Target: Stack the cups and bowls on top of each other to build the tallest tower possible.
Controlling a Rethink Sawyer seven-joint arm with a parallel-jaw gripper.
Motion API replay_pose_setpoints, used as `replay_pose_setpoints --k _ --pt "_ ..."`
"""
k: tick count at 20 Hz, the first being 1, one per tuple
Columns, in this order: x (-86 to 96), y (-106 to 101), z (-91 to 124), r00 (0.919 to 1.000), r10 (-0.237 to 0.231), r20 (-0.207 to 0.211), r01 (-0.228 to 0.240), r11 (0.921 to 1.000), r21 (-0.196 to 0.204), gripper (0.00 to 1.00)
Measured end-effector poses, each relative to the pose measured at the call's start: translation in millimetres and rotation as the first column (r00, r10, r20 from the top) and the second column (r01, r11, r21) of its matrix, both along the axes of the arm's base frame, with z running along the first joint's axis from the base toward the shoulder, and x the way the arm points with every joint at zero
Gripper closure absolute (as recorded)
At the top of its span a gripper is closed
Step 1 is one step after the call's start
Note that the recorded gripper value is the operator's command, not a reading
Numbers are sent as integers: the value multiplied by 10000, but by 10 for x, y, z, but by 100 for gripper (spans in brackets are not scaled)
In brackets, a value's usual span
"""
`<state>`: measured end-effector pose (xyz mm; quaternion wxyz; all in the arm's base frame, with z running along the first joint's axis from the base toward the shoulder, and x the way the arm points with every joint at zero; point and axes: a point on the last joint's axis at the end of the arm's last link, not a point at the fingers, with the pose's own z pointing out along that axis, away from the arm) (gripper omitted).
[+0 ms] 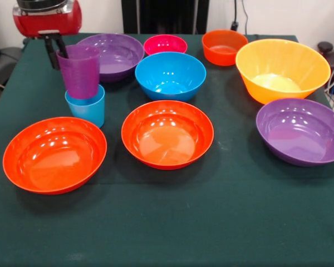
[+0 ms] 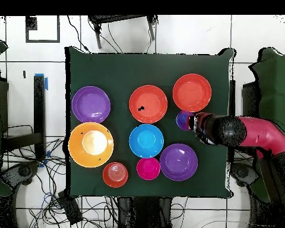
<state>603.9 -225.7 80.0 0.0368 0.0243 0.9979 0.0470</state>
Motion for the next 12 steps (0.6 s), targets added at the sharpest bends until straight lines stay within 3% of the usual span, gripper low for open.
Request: replay_pose_setpoints --k 6,12 --pt "-78 -203 -8 9997 -234 -3 234 9997 -97 100" --pt "-101 -246 -16 9997 -248 -2 248 9996 -150 100"
